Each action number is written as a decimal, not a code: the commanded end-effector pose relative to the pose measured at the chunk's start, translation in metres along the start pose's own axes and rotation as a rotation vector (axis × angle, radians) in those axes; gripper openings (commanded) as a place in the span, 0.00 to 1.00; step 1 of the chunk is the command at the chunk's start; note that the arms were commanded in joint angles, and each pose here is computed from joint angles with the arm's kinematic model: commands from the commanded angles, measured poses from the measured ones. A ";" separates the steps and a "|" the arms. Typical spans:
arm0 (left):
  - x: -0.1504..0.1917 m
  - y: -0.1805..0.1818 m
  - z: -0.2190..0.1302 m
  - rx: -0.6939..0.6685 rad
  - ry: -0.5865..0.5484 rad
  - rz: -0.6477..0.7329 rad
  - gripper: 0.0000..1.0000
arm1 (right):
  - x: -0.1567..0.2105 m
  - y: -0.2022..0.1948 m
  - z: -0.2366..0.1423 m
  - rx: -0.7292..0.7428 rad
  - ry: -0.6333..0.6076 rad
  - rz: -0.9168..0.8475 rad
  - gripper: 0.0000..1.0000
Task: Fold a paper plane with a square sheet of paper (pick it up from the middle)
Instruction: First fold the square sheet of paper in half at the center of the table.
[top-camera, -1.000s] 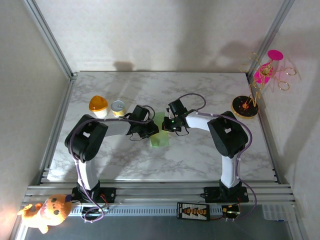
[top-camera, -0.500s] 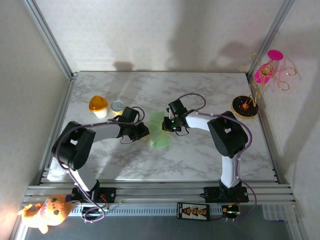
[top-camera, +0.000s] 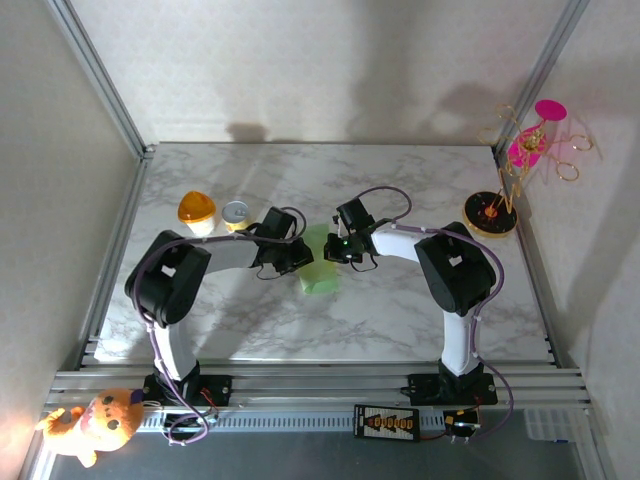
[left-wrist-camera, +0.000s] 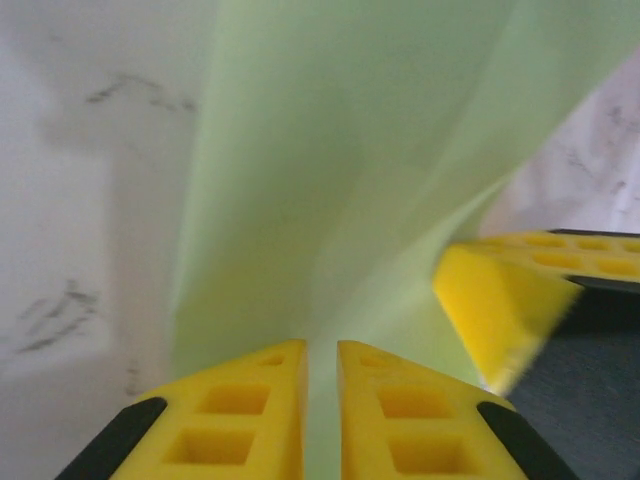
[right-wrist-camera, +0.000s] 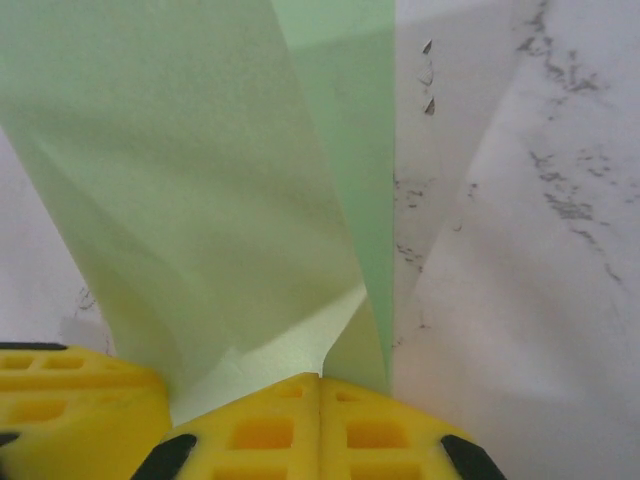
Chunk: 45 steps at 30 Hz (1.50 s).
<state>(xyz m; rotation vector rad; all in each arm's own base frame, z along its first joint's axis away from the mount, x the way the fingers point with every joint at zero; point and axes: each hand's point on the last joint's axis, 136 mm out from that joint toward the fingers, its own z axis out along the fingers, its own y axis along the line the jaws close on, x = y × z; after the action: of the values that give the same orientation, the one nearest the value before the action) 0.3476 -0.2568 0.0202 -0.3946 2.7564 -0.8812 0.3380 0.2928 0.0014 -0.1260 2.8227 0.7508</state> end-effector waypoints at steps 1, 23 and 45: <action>-0.003 0.041 -0.003 -0.121 -0.026 -0.050 0.15 | 0.090 -0.128 0.029 0.459 0.245 0.067 0.04; 0.020 -0.001 -0.004 0.013 0.025 -0.054 0.14 | 0.092 -0.128 0.032 0.446 0.233 0.086 0.04; 0.027 -0.026 -0.038 0.058 0.006 0.048 0.14 | 0.092 -0.131 0.029 0.464 0.238 0.067 0.04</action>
<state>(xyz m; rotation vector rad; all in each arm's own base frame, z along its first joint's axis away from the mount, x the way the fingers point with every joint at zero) 0.3095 -0.2507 0.0486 -0.3331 2.7683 -0.8874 0.3457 0.2954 0.0017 -0.1284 2.7796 0.7514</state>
